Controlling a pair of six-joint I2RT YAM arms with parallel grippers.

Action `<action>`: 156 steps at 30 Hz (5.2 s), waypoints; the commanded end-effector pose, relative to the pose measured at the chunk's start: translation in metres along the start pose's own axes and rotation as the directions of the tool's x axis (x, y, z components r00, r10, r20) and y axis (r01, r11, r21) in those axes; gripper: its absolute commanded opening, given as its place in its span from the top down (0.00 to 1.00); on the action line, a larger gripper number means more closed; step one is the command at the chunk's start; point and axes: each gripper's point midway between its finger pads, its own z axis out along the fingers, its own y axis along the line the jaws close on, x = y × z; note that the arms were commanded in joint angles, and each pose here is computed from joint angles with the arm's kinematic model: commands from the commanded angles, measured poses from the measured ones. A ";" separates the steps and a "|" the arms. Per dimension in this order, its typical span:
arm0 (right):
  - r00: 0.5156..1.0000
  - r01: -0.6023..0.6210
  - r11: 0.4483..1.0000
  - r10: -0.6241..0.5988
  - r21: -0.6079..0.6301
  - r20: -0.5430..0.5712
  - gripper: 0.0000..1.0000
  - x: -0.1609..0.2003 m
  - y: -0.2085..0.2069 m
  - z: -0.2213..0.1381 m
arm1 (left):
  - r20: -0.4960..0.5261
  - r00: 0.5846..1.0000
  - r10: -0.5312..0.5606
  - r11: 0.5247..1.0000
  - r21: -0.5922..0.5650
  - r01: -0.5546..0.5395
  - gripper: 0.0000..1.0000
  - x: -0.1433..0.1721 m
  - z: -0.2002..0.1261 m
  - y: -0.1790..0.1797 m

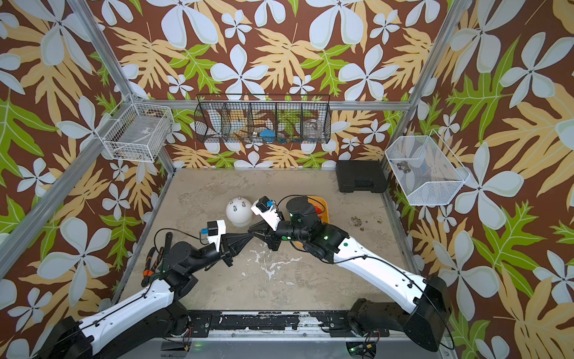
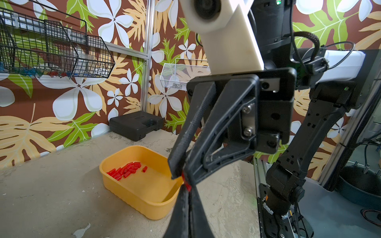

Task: Cover the protruding screws with screw protection sleeves
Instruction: Pick up the screw protection sleeve from the storage box, then move the plastic shell to the center of the board.

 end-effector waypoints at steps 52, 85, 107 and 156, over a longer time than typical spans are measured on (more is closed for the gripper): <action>0.999 -0.020 0.998 0.023 -0.058 0.039 1.00 -0.006 0.001 -0.004 | 0.040 0.999 0.036 0.999 0.018 -0.037 1.00 -0.010 -0.001 -0.005; 0.878 -0.392 0.900 0.305 0.189 0.370 1.00 -0.015 -0.092 -0.035 | 0.094 0.995 0.046 0.577 -0.815 0.050 0.35 -0.029 -0.063 0.176; 0.888 -0.303 0.939 0.216 0.165 0.406 1.00 -0.023 -0.074 -0.061 | -0.035 0.878 -0.477 0.551 -0.790 0.268 0.45 0.094 -0.032 0.376; 0.883 -0.292 0.955 0.290 -0.051 0.368 1.00 -0.019 -0.038 -0.060 | 0.058 0.995 -0.084 0.631 -0.770 0.098 0.40 -0.031 -0.044 0.165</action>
